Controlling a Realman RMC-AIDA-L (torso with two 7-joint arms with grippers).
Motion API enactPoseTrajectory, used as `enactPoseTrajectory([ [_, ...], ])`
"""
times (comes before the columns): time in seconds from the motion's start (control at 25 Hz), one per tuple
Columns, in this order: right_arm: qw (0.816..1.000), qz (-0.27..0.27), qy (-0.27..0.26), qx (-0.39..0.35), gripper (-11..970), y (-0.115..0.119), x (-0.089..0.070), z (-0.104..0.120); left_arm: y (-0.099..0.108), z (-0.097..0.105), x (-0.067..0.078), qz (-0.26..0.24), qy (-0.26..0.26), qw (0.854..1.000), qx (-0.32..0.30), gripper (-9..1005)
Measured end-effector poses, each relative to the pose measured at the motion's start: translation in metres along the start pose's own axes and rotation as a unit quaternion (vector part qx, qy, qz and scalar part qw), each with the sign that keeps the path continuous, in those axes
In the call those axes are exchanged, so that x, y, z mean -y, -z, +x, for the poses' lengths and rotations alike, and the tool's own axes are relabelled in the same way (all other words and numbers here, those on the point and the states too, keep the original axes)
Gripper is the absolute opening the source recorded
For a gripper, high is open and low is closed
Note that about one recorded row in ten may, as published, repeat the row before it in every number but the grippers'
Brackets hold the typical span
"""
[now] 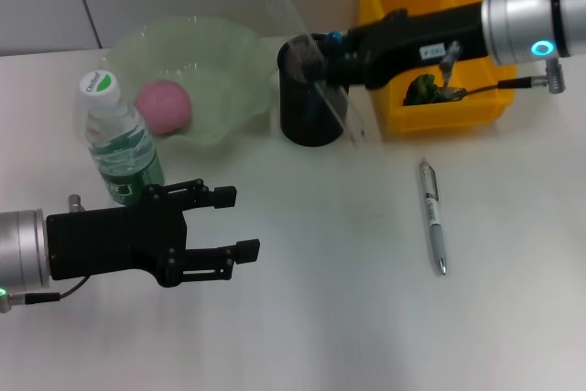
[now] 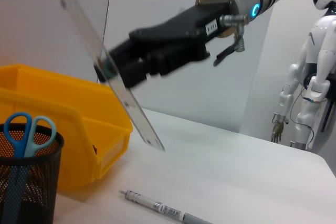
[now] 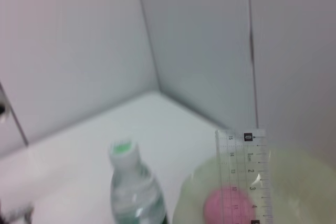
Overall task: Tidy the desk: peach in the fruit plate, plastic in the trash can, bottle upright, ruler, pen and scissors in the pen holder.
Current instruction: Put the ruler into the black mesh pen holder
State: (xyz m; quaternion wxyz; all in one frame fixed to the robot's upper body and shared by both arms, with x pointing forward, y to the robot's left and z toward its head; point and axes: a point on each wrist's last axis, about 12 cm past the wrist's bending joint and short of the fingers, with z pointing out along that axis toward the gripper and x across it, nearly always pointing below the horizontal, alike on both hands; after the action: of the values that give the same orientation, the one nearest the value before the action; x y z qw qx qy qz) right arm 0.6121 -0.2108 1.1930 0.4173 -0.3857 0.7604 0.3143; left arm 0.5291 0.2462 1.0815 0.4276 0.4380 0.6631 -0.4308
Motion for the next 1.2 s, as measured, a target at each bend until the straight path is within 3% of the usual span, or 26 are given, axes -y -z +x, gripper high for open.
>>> enactPoseTrajectory([
  [0.32,0.989,0.031,-0.002,0.144,380,0.008,0.019,0.009,-0.001,0.0,0.0,0.0,-0.006,1.0,-0.002,802],
  [0.44,0.986,0.044,-0.002,0.161,380,0.006,0.023,0.012,-0.001,0.001,0.0,0.0,-0.007,1.0,-0.002,802],
  [0.8,0.976,0.089,-0.009,0.198,381,-0.01,0.036,0.02,-0.001,0.002,0.001,-0.001,-0.013,1.0,-0.002,802],
  [1.2,0.979,0.111,-0.008,0.169,381,-0.047,0.04,0.025,0.0,0.001,0.001,0.001,-0.016,1.0,-0.001,802],
])
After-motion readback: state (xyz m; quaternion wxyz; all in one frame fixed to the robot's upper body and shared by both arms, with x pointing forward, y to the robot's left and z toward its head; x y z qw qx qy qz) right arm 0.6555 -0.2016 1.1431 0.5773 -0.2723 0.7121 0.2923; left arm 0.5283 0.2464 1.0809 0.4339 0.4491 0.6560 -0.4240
